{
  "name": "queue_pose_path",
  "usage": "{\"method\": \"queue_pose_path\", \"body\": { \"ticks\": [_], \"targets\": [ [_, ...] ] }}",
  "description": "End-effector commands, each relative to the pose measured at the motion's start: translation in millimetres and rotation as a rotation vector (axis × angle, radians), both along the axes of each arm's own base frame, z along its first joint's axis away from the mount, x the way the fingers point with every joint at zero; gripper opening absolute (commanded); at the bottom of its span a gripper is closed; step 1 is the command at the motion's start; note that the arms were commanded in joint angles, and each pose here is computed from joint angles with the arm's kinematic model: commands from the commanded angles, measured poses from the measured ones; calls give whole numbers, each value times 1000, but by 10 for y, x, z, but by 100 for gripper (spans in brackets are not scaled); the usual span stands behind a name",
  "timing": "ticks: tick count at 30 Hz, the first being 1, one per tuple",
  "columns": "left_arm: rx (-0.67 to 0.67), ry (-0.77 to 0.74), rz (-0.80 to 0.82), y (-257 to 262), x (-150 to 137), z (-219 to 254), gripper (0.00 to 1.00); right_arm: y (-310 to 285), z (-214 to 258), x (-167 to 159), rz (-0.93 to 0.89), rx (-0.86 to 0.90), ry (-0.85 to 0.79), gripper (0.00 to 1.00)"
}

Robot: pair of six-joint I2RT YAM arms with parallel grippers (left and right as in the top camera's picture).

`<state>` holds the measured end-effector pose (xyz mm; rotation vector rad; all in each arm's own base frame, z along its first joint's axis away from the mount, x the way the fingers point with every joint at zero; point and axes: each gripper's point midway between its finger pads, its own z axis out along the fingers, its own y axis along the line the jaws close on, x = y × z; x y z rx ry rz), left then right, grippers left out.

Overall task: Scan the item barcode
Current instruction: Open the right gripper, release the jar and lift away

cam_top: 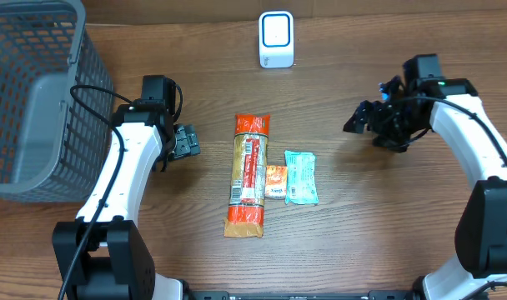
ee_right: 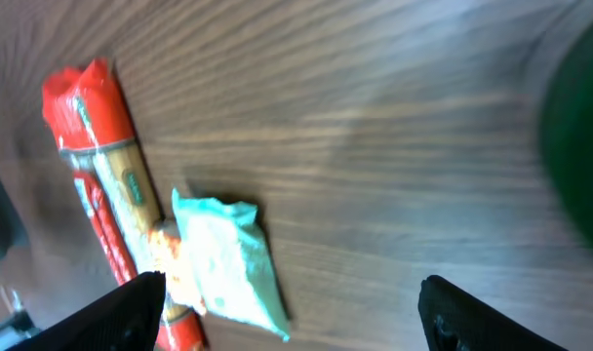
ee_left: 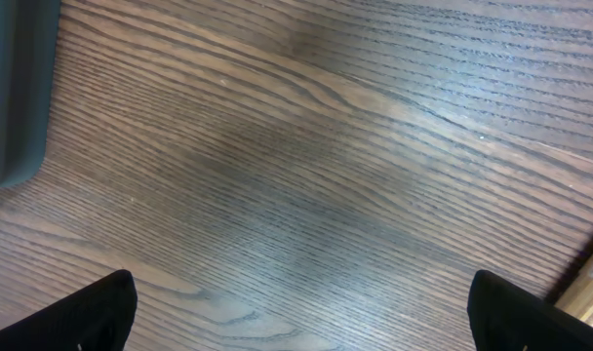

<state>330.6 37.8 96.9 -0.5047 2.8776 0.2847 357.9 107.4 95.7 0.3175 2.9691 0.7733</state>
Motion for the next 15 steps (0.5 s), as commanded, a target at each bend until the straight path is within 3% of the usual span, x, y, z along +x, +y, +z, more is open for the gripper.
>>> {"method": "queue_pose_path", "body": {
  "ticks": [1, 6, 8, 15],
  "targets": [
    [19, -21, -6, 35, 33, 75, 100, -11, 393, 191, 20, -43, -136, 85],
    [19, -21, -6, 35, 34, 76, 100, -365, 624, 359, 2, -268, -252, 89],
    [19, -21, -6, 35, 34, 76, 100, -505, 572, 359, 27, -359, -257, 100],
    [19, -21, -6, 35, 34, 76, 100, -792, 230, 368, 83, -539, -194, 100]
  ]
}}
